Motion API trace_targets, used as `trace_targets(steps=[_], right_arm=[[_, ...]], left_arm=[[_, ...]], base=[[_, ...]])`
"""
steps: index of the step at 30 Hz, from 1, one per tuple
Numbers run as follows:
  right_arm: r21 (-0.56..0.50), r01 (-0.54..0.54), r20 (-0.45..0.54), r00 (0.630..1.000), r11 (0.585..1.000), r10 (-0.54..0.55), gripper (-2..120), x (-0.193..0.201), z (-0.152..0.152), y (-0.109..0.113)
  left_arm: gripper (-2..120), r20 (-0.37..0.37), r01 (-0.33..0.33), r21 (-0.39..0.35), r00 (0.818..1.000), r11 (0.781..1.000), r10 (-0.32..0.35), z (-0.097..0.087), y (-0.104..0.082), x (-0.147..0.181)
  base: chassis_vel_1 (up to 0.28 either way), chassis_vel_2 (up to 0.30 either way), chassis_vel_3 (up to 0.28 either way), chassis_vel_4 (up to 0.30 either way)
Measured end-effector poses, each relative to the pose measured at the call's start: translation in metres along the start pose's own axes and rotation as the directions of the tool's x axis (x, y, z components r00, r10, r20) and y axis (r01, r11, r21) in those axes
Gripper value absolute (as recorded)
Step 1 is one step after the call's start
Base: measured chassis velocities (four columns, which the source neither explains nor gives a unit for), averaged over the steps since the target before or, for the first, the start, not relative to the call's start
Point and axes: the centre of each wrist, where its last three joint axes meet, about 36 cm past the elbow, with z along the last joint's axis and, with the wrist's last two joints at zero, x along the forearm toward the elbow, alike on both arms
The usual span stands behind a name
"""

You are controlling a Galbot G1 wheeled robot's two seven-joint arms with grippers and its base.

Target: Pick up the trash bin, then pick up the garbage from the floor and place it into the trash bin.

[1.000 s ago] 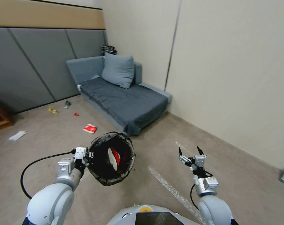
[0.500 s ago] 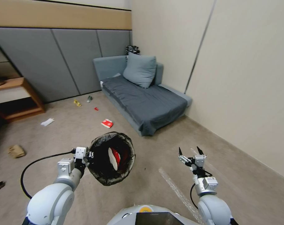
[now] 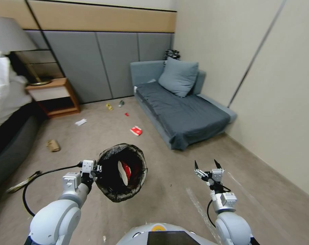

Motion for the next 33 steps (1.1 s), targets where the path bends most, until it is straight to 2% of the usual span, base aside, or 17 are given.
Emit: trace_targets(steps=[15, 20, 33], right_arm=[[-0.013, 0.001, -0.033, 0.999, 1.000, -0.001, 100, -0.001, 0.000, 0.003], [-0.033, -0.036, -0.055, 0.998, 0.999, 0.034, 100, -0.006, -0.005, 0.008], [-0.016, -0.069, -0.048, 0.996, 0.997, 0.068, 100, -0.008, -0.011, -0.001]], left_arm=[[1, 0.013, 0.003, -0.001, 1.000, 1.000, -0.003, 0.000, -0.001, 0.001], [1, 0.025, 0.010, 0.011, 1.000, 1.000, -0.010, -0.002, -0.001, 0.003], [1, 0.037, -0.008, 0.009, 0.999, 1.000, 0.007, -0.006, -0.002, 0.003]], base=[[0.038, 0.041, 0.036, 0.038], [0.000, 0.000, 0.000, 0.000], [0.000, 0.000, 0.000, 0.000]])
